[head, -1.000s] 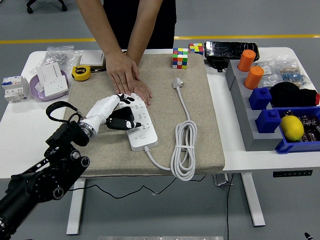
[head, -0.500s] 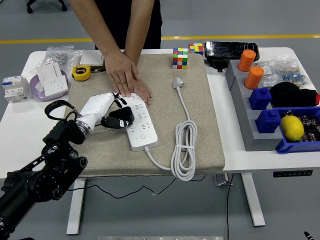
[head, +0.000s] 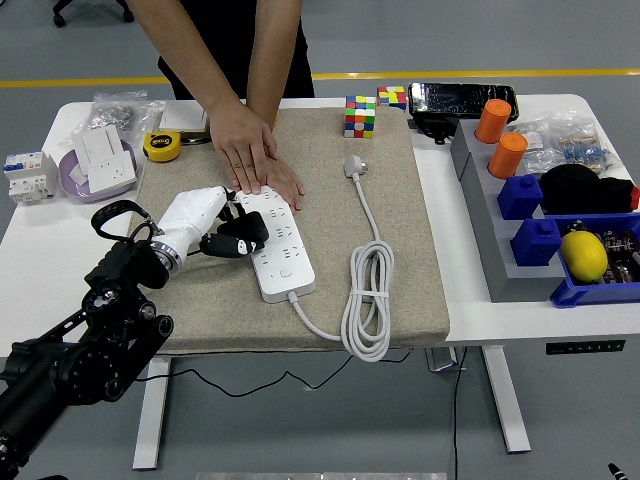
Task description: Pick up the plug,place it near the board,insert it into the board,press the button
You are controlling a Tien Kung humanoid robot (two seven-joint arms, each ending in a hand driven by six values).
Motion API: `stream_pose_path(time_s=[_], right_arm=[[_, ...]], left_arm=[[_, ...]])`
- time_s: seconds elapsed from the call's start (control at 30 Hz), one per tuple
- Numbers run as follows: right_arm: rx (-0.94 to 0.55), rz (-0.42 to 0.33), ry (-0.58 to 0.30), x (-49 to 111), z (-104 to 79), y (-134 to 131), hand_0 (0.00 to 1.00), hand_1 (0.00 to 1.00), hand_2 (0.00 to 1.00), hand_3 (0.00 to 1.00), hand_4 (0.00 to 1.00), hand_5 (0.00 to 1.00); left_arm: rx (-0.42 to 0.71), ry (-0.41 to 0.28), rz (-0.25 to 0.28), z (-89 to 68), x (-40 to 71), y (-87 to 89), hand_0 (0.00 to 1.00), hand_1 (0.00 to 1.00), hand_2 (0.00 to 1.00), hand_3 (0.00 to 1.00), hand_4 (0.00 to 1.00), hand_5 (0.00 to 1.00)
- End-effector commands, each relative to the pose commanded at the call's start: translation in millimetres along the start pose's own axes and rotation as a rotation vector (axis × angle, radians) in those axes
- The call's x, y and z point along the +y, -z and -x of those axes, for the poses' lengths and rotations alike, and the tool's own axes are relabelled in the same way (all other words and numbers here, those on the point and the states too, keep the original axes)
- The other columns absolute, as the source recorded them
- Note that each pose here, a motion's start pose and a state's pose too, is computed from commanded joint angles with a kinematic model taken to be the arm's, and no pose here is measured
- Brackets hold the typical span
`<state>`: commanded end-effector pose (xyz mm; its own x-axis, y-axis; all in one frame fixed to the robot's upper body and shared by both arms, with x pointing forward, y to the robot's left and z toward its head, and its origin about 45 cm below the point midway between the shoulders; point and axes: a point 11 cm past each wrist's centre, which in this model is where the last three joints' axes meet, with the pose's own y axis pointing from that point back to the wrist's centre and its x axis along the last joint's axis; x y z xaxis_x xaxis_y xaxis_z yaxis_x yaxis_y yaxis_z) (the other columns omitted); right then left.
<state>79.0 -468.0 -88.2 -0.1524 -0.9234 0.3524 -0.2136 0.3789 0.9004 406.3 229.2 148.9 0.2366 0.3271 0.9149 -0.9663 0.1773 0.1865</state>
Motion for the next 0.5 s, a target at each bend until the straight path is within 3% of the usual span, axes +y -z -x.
stream_pose_path(time_s=[0.3, 0.5], right_arm=[[0.002, 0.004, -0.001, 0.1, -0.6, -2, 0.848, 0.783, 0.766, 0.806, 0.998, 0.998], [0.002, 0.006, -0.002, 0.2, -0.9, -4, 0.848, 0.783, 0.766, 0.806, 0.998, 0.998]], left_arm=[[0.044, 0.021, 0.009, -0.5, 2.0, -2.5, 0.503, 0.352, 0.316, 0.337, 0.633, 0.335], [0.067, 0.015, 0.032, -10.2, 4.6, -8.2, 0.503, 0.353, 0.309, 0.334, 0.608, 0.334]])
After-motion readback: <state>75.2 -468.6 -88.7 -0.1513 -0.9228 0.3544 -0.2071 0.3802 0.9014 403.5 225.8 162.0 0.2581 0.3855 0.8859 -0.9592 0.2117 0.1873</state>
